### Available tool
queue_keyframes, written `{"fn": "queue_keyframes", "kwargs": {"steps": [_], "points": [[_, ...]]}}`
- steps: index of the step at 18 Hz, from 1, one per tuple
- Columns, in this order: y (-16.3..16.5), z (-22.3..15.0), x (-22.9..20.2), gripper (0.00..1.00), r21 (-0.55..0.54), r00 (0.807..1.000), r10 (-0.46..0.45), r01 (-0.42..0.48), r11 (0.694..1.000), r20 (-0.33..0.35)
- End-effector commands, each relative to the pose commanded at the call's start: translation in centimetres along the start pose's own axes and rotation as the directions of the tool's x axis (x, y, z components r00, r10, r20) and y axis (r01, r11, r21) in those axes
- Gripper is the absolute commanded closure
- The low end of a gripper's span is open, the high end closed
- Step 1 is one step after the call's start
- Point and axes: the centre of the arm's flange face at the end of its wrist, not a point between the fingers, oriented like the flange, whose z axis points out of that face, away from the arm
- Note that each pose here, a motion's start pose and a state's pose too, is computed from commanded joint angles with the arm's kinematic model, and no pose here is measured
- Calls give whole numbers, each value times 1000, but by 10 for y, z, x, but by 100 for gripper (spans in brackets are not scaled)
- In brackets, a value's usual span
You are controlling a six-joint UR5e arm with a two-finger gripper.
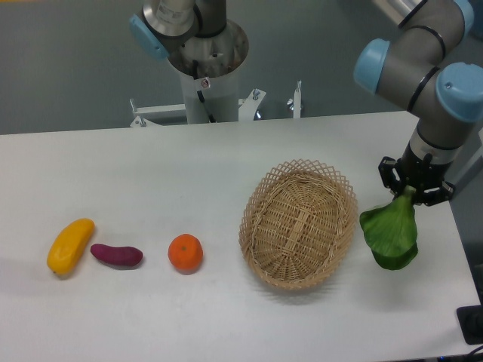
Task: Pick up the green vegetable from the basket
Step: 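Hold the lifted bok choy beside the basket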
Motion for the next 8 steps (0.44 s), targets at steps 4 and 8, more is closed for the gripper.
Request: {"fn": "queue_keyframes", "kwargs": {"steps": [4,8], "points": [[0,0,0,96,0,1000,2,-2,1000,0],[-1,0,0,96,0,1000,2,-2,1000,0]]}}
